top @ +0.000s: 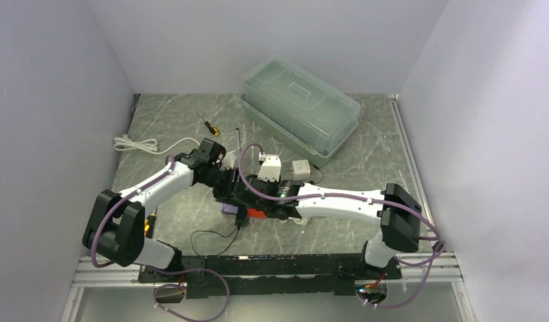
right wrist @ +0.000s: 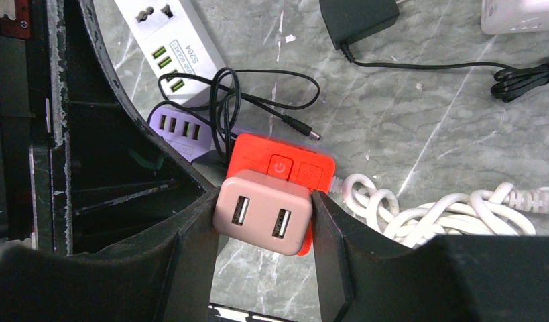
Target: Pull the plug off the socket
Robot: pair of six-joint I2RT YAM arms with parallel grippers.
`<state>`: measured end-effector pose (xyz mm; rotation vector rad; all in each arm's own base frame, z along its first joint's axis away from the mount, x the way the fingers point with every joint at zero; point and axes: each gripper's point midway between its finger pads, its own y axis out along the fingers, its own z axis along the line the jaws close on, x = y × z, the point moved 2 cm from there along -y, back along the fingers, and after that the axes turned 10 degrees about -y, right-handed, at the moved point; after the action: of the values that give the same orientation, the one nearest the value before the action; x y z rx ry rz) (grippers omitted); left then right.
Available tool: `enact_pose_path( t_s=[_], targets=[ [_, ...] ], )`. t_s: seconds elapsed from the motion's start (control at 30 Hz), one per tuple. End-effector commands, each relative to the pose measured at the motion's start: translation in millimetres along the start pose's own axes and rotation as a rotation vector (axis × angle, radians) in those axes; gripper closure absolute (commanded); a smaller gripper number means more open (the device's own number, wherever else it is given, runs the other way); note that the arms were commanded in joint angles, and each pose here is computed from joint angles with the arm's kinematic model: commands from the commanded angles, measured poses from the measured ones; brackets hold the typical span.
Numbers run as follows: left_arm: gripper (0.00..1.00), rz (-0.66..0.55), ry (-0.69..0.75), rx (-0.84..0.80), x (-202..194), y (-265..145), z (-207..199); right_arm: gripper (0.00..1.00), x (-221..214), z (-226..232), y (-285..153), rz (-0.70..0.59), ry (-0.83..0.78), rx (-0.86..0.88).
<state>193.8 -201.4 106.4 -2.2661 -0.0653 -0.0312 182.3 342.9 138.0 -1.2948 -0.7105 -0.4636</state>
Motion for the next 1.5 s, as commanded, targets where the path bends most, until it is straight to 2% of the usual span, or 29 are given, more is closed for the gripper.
enact_pose_path(
  t_s=[0.0,0.7,1.2,1.47],
  targets=[
    [0.50,0.000,0.016,0.123,-0.8,6.7,19.5,0.95,19.8,13.6,-7.6,-0.046,0.037,0.010],
    [0.51,0.016,0.039,0.196,-5.4,11.6,25.2,0.96,16.2,5.5,-11.9,-0.044,0.086,0.051],
    [0.51,0.016,0.046,0.205,-5.5,12.5,24.8,1.00,19.8,22.3,-9.6,-0.055,-0.001,-0.033],
    [0.51,0.022,0.043,0.211,-5.9,13.9,26.1,1.00,20.8,18.5,-14.5,-0.060,0.040,0.014]
  ],
)
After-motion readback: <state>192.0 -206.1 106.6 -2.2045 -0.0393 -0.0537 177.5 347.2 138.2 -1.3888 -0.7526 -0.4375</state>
